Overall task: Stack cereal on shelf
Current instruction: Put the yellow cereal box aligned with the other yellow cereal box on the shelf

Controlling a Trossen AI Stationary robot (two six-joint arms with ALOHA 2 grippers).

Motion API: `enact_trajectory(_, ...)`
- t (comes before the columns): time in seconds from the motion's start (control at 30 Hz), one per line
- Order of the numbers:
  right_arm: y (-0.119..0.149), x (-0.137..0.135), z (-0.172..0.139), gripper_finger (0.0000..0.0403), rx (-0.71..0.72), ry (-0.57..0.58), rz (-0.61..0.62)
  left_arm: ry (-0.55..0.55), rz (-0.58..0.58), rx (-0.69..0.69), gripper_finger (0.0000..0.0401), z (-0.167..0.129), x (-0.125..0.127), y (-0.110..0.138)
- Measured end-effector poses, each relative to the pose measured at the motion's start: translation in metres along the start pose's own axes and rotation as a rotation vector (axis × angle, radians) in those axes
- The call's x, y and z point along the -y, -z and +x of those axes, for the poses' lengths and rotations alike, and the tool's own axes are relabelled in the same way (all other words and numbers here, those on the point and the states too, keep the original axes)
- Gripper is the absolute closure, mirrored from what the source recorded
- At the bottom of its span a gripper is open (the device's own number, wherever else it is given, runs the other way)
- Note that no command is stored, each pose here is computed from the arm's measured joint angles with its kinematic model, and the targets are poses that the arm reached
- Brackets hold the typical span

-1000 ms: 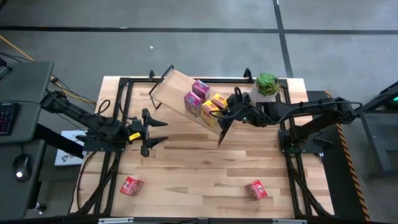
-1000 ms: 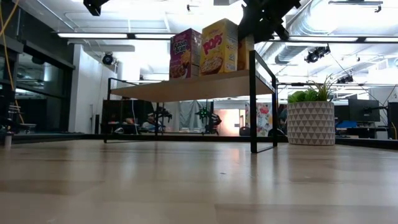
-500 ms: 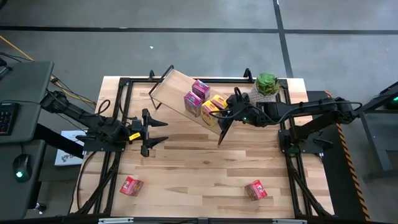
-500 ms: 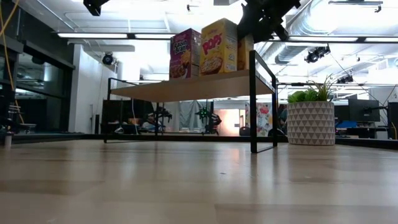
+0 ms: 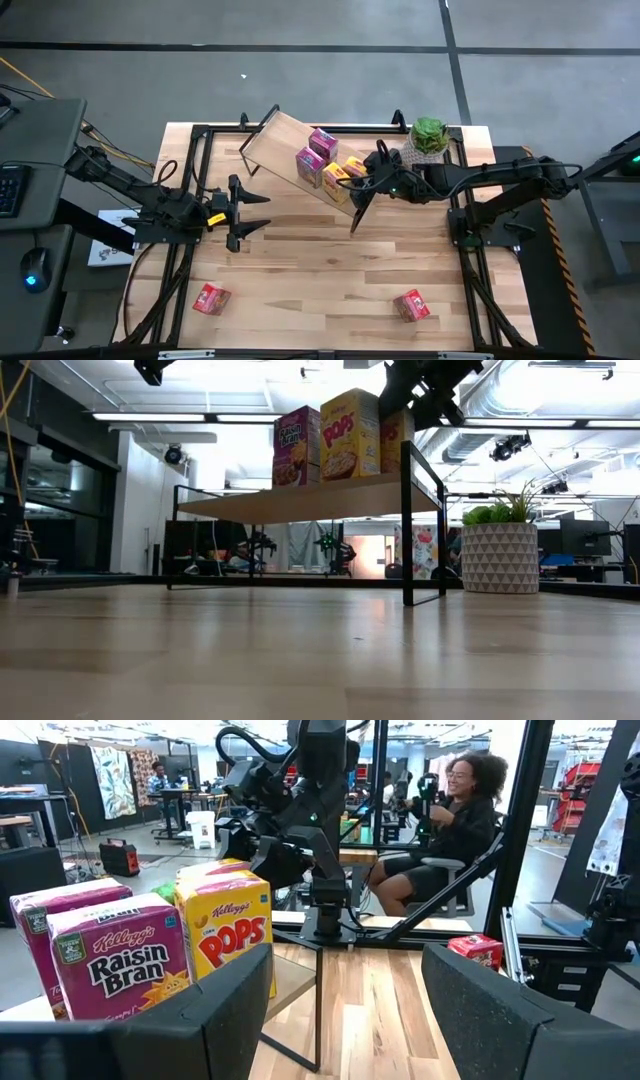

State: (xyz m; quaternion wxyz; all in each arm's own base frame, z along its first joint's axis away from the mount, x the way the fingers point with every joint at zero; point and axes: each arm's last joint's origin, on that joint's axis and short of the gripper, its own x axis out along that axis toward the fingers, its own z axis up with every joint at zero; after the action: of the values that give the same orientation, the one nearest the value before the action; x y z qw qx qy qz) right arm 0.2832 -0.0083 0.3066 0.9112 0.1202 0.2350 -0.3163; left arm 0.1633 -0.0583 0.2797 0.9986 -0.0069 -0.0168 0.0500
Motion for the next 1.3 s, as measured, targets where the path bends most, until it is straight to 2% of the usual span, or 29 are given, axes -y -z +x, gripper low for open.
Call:
enact_trajectory(0.4,-0.006,0.0,-0.006,0.0153,-0.034,-0.014,-0.094,0.0,0.001,-0.001,0.0151,0.0,0.0,0.0)
enact_trajectory(1.3,-0.032,-0.004,-0.019,0.0153,0.021,-0.058,-0.109,0.0,0.001,-0.002,0.0151,0.0,0.0,0.0)
